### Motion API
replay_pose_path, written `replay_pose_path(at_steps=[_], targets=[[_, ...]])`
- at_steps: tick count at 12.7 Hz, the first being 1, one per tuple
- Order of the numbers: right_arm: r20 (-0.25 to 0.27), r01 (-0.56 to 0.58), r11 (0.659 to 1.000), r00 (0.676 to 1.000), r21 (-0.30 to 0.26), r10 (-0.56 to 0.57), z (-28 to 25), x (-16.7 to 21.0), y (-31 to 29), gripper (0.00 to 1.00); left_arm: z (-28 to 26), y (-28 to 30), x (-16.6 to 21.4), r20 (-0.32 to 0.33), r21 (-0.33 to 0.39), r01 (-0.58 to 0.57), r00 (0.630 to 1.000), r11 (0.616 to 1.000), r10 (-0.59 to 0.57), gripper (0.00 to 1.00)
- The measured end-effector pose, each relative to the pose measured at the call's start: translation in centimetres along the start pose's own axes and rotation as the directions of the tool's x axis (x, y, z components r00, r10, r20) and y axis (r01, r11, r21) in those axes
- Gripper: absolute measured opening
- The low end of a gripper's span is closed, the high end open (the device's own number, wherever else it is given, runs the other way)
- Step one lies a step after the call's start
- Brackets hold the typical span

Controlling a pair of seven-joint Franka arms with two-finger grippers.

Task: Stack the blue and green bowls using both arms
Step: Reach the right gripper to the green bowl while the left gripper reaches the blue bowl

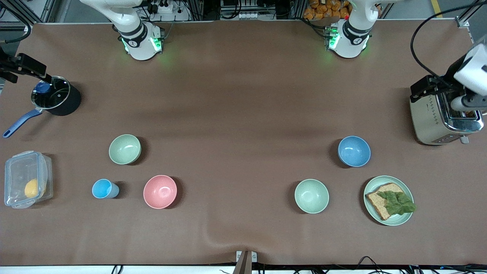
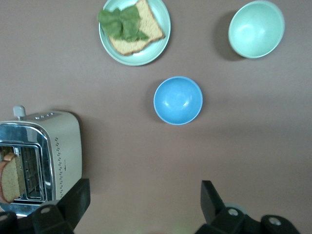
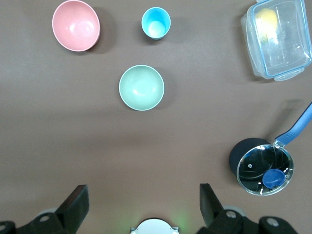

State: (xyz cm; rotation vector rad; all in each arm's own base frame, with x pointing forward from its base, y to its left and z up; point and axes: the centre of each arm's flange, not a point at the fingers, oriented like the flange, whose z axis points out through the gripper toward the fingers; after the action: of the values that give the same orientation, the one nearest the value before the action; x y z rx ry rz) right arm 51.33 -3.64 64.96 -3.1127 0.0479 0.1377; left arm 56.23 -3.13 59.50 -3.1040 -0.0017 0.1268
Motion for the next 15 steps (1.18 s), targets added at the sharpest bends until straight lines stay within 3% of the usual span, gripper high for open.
replay_pose_path(at_steps=[2,4,7,12,15], targets=[[0.002,0.000,1.000,1.000,0.000,0.000,1.0,0.5,0.0,1.00,7.5,-0.4,3.2,0.096,-0.005,0.006,0.995,1.000,-0.005,1.00],[0.008,-0.001,1.000,1.000,0.000,0.001,2.6,1.1,0.1,1.00,17.1,-1.4,6.1,0.096,-0.016,0.025,0.995,1.000,-0.024,1.00],[0.045,-0.003,1.000,0.999,0.001,0.003,6.5,2.6,0.2,1.00,27.2,-2.6,6.0,0.106,-0.027,0.063,0.993,0.998,-0.059,1.00],[0.178,-0.011,1.000,0.984,0.001,0.011,20.6,9.6,0.9,1.00,31.0,-1.1,5.3,0.132,-0.024,0.101,0.987,0.995,-0.097,1.00],[0.223,-0.011,1.000,0.975,-0.002,0.011,29.5,12.9,1.1,1.00,34.1,-0.9,5.4,0.125,-0.025,0.148,0.982,0.989,-0.144,1.00]])
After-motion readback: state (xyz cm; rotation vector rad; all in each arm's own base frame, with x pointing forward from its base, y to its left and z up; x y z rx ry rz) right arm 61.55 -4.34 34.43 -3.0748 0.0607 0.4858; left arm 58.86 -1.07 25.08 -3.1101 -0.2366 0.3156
